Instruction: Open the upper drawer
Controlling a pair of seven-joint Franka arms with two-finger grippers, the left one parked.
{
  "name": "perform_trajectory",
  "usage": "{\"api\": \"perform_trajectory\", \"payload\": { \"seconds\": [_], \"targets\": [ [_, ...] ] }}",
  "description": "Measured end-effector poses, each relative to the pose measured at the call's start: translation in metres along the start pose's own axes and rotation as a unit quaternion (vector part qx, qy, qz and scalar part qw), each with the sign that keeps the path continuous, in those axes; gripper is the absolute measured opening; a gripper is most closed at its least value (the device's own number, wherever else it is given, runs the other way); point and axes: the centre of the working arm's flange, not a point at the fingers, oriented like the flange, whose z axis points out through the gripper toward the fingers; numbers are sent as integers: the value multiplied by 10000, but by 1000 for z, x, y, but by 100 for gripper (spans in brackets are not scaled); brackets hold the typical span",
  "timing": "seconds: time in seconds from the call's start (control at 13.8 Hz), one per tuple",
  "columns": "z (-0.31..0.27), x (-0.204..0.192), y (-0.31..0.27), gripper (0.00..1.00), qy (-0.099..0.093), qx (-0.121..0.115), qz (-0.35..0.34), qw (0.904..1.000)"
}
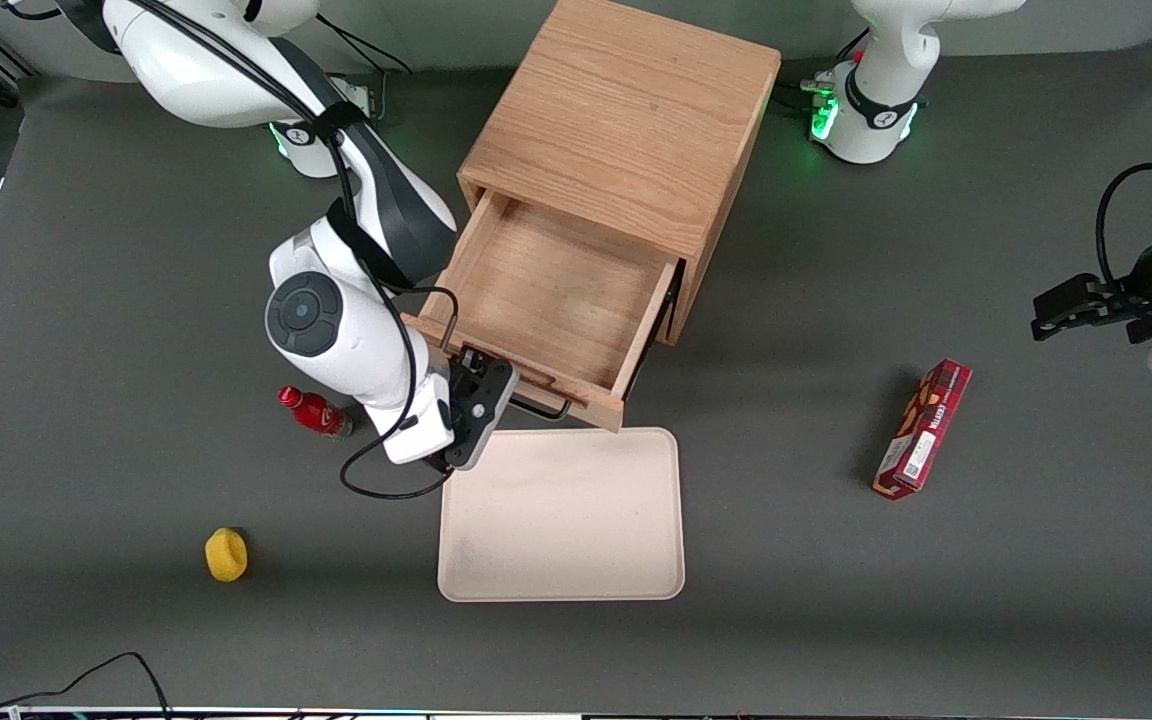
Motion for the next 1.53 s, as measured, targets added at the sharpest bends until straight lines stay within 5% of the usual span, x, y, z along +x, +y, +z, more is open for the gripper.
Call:
{"api": "perform_trajectory", "payload": {
  "seconds": [1.16, 1.53],
  "targets": [
    [-8, -10, 32, 100, 85, -224, -10, 9997],
    [-35, -6, 43, 100, 568, 29, 330, 9978]
  ]
}}
